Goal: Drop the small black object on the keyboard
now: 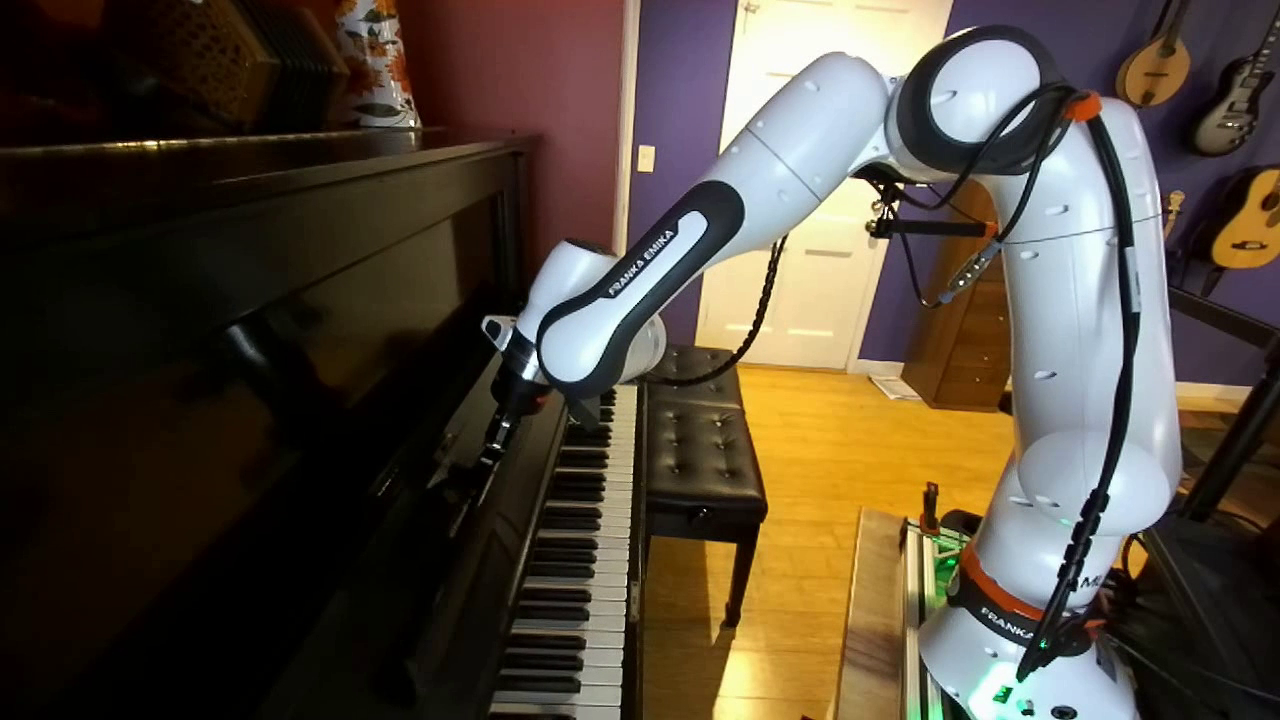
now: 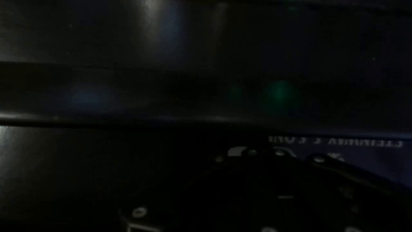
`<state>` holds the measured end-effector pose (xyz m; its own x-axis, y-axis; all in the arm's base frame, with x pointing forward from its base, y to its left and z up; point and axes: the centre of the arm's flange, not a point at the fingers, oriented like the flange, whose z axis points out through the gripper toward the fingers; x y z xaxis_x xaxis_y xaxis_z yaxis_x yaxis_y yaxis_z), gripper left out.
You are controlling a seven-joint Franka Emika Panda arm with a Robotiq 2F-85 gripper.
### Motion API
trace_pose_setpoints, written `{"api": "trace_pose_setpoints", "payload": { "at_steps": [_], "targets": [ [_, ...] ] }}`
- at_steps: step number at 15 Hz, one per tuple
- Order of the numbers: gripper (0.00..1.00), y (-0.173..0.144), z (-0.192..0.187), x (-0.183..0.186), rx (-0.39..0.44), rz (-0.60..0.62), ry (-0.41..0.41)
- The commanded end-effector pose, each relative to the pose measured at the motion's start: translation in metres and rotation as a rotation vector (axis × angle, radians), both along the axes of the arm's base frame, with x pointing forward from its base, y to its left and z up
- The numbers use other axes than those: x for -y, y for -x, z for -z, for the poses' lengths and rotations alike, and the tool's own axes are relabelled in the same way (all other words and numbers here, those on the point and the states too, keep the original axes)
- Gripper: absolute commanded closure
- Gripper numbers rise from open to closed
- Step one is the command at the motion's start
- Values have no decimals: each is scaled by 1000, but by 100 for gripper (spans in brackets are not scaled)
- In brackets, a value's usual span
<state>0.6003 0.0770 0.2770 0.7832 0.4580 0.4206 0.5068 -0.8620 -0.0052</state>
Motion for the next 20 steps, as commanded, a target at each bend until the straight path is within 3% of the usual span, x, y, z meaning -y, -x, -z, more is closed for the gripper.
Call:
{"api": "trace_pose_setpoints", "payload": {
  "at_steps": [1, 3, 9, 14, 17, 18, 20],
  "targets": [
    [100, 12, 15, 10, -147, -6, 36],
    [100, 15, 20, 15, -196, -4, 46],
    [100, 15, 9, 15, -184, 13, 72],
    [100, 28, -24, 15, -135, 22, 65],
    [100, 45, -41, 13, -176, 3, 59],
    [74, 55, -46, 12, -182, -17, 78],
    [66, 69, -55, 10, -212, -40, 102]
  ]
}}
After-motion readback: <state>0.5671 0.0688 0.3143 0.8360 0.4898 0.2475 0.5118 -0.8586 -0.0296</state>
